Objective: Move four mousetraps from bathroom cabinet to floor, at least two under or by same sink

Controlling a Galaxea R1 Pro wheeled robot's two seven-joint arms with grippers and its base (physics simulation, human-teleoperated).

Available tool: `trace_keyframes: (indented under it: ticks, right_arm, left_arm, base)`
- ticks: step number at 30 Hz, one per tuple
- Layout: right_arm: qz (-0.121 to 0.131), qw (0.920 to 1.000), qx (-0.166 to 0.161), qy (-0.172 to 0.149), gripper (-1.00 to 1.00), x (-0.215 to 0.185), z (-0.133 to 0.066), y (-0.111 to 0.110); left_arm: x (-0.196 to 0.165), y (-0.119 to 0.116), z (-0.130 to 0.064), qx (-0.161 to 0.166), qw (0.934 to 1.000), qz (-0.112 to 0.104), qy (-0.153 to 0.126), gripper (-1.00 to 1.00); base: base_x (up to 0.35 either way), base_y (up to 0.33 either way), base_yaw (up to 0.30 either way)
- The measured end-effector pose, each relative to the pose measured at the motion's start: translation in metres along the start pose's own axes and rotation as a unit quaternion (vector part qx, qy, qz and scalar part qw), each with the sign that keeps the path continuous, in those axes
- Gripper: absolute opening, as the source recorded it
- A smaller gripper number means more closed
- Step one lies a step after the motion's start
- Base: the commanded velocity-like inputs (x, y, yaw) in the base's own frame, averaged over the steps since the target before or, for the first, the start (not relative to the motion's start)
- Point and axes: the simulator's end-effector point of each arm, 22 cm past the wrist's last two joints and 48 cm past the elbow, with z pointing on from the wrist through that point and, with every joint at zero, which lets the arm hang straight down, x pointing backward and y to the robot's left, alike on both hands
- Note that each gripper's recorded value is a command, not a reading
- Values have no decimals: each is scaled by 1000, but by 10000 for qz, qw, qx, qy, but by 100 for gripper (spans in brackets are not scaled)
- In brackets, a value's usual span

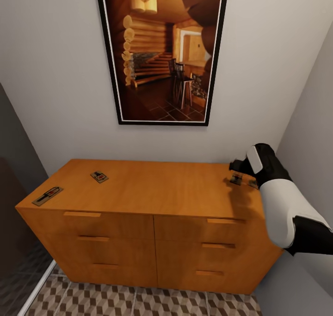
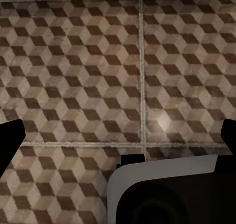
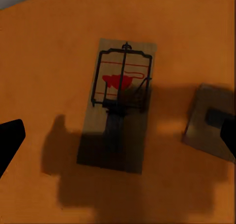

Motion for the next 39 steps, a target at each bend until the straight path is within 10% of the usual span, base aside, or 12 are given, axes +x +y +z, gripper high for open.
trace_keyframes:
  ticks: [39]
  right_arm:
    - [-122,9997,-96,182,100,-27,-12,7]
  left_arm:
    - [1,0,0,-12,10000,3,8,100]
  base:
    - [0,0,0]
